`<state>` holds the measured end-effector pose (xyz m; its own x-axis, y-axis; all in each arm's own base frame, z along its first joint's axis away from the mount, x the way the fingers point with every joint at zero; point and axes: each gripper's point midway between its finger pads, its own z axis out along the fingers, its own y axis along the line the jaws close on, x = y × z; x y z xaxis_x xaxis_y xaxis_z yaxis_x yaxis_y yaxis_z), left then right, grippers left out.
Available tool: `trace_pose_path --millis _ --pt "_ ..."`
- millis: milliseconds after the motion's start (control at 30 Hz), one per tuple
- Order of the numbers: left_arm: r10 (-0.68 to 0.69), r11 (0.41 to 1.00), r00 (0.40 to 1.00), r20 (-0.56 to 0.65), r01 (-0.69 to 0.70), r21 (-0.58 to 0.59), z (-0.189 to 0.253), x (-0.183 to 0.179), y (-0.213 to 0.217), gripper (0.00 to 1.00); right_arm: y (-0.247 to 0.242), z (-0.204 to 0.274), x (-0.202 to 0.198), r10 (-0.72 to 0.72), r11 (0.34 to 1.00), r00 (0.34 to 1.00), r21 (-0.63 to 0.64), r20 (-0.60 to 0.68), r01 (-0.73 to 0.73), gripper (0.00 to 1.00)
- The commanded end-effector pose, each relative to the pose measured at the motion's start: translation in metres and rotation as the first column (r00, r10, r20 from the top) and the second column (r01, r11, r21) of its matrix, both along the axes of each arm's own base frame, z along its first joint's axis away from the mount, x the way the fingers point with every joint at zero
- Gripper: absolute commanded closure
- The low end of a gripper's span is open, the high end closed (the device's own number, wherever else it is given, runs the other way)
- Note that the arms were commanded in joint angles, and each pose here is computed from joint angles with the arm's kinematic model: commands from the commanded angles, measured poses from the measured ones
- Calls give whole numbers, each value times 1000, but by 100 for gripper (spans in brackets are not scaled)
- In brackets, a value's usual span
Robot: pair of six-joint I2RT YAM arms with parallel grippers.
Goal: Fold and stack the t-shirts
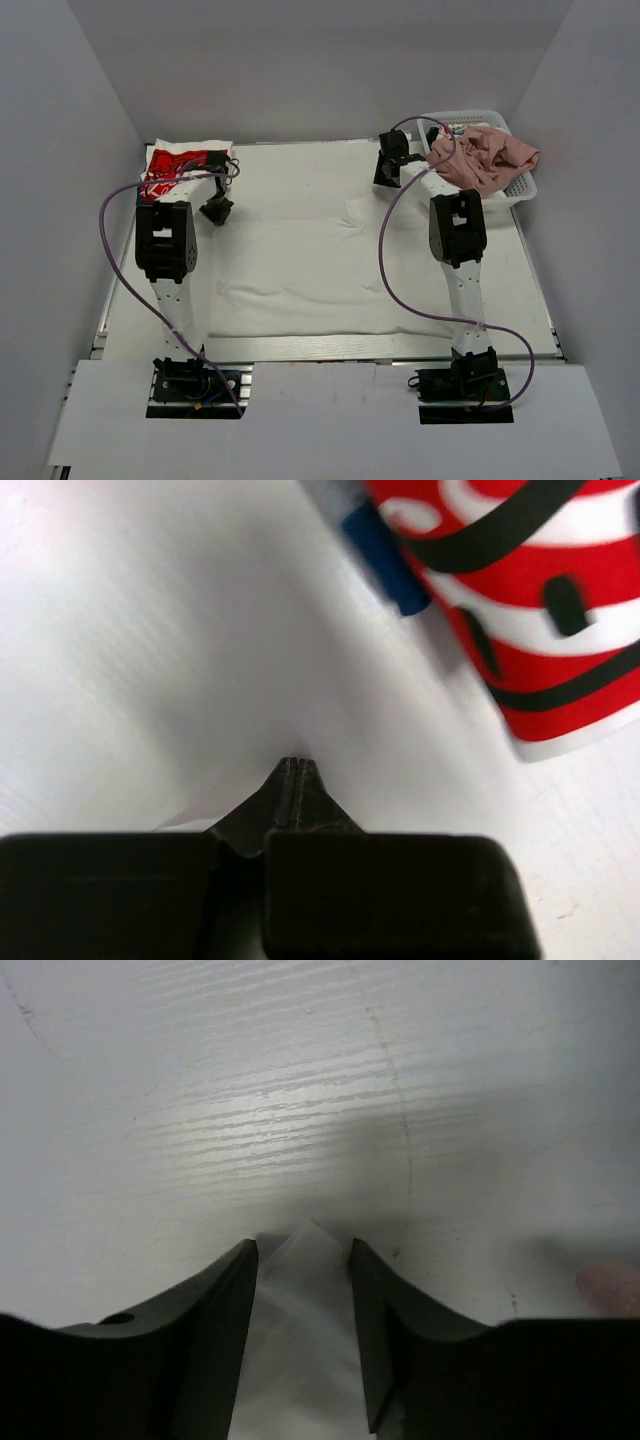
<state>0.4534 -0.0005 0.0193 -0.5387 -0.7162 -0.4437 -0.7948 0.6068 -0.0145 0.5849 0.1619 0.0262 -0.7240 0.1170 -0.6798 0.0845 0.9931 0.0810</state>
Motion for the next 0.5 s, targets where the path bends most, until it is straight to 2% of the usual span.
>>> trace_pose_path --millis 0,33,100,133,200,267,300,367,400,467 --pt "-13 1000 999 -35 13 0 3 -22 -1 100 4 -2 -19 -5 999 999 44 -50 7 61" --pt "-13 1000 999 -32 13 0 6 -25 0 100 1 -8 -25 -10 999 998 39 -67 12 68" --pt "-18 1000 1000 15 18 8 16 -23 1 100 0 4 -30 -19 999 999 44 -45 21 98" --pt "-48 999 999 24 48 14 19 -22 -3 100 -1 -2 -38 -21 999 998 38 -58 23 100" --pt "-77 997 994 73 77 10 32 -19 -5 100 1 35 -26 5 998 998 62 59 -9 100" --pt "-105 994 989 103 104 18 40 -19 -8 100 3 48 -29 23 997 995 66 99 -29 100" --pt "-109 994 986 125 110 5 46 -22 -10 100 3 76 -28 30 997 987 66 159 -41 100" --pt "-118 993 979 164 118 10 56 -22 -10 100 1 85 -31 35 998 979 51 202 -47 100" --pt "-132 991 979 157 131 17 54 -28 -9 100 2 113 -33 43 996 958 63 285 -63 100" --pt "-169 985 957 236 170 13 73 -25 -13 100 0 96 -52 78 994 962 53 263 -95 100"
